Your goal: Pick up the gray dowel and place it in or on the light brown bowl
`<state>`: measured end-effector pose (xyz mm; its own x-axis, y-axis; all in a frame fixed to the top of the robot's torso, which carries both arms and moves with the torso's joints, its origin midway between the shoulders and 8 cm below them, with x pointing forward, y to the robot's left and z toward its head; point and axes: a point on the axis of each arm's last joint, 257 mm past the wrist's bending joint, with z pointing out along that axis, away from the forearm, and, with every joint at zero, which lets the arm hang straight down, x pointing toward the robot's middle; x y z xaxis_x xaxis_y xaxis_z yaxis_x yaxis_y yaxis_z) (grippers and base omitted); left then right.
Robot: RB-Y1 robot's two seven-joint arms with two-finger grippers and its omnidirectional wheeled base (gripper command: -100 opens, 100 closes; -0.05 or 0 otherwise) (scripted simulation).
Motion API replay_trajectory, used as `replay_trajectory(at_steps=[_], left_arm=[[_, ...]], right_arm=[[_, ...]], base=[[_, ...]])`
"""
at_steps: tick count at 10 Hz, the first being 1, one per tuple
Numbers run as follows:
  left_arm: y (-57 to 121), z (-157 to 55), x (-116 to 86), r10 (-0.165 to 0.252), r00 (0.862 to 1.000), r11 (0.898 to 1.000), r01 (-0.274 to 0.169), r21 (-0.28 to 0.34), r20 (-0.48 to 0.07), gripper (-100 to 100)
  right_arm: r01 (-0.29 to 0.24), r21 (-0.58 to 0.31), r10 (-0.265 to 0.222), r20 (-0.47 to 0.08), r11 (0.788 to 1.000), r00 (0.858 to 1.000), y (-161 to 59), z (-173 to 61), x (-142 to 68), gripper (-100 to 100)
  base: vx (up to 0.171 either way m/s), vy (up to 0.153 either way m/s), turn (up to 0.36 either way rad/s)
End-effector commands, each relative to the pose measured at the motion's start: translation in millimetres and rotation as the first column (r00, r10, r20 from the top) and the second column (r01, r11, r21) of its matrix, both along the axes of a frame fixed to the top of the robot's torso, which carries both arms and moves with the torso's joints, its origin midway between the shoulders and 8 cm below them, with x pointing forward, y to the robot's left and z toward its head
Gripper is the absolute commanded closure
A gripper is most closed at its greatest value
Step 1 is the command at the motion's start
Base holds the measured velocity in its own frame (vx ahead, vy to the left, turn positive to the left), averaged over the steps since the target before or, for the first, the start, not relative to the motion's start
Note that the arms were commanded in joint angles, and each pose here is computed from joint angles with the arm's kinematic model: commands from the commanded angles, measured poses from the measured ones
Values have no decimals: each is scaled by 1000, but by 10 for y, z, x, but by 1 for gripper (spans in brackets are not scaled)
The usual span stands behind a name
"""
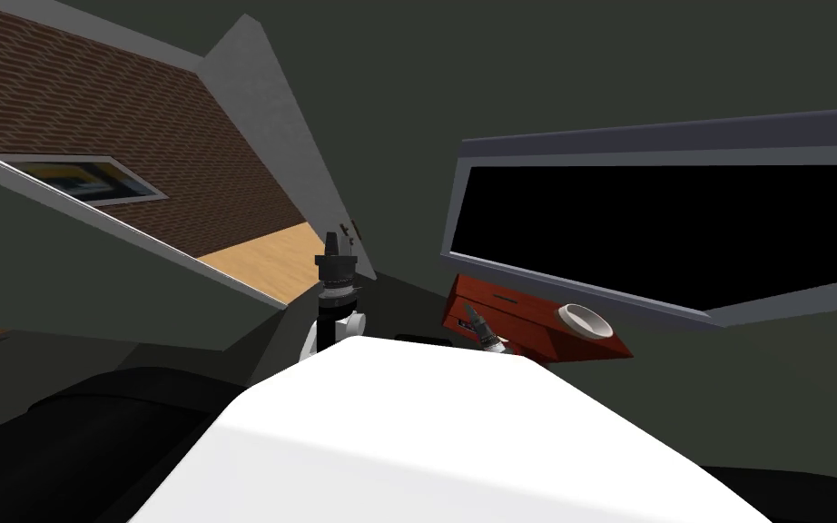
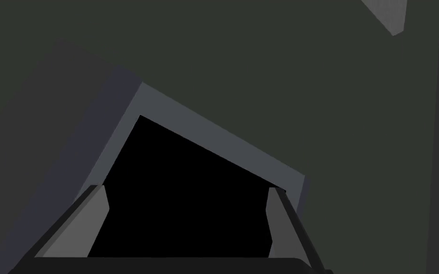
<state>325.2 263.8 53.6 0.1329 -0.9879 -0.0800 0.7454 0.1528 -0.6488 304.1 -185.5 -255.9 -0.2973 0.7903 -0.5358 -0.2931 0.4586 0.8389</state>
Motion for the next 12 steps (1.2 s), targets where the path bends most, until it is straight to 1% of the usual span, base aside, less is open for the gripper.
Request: replay_trajectory(at_steps=[1,2,3,4,5,6,7,8,9,10,12], left_arm=[[0,0,0,0,1000,1000,0,0,0,0],[0,0,0,0,1000,1000,0,0,0,0],[0,0,0,0,1000,1000,0,0,0,0],[0,0,0,0,1000,1000,0,0,0,0],[0,0,0,0,1000,1000,0,0,0,0],[0,0,0,0,1000,1000,0,0,0,0],[0,0,0,0,1000,1000,0,0,0,0],[1,0,0,0,1000,1000,0,0,0,0],[0,0,0,0,1000,1000,0,0,0,0],[0,0,0,0,1000,1000,0,0,0,0],[1,0,0,0,1000,1000,0,0,0,0]], right_arm=[[-51,-94,46,-55,994,997,13,-328,-190,-100],[-56,-110,48,-75,992,996,-33,-418,-222,-100],[-99,-172,81,-109,980,991,-50,-618,-361,-100],[-101,-181,79,-126,978,989,-90,-690,-389,-100],[-151,-245,115,-157,958,981,-125,-859,-535,-100],[-151,-251,108,-176,956,978,-172,-944,-569,-100],[-151,-252,107,-179,956,978,-177,-955,-573,-100],[-205,-317,138,-223,926,965,-267,-1158,-751,-100],[-205,-320,133,-234,925,963,-298,-1208,-775,-100],[-259,-378,157,-280,889,947,-407,-1406,-963,-100],[-263,-385,155,-291,885,944,-451,-1444,-990,-100]], base=[[12,24,231],[14,15,106],[15,21,157],[11,14,84],[14,16,162],[15,6,91],[5,0,-9],[10,8,183],[14,5,107],[24,11,172],[14,3,33]])
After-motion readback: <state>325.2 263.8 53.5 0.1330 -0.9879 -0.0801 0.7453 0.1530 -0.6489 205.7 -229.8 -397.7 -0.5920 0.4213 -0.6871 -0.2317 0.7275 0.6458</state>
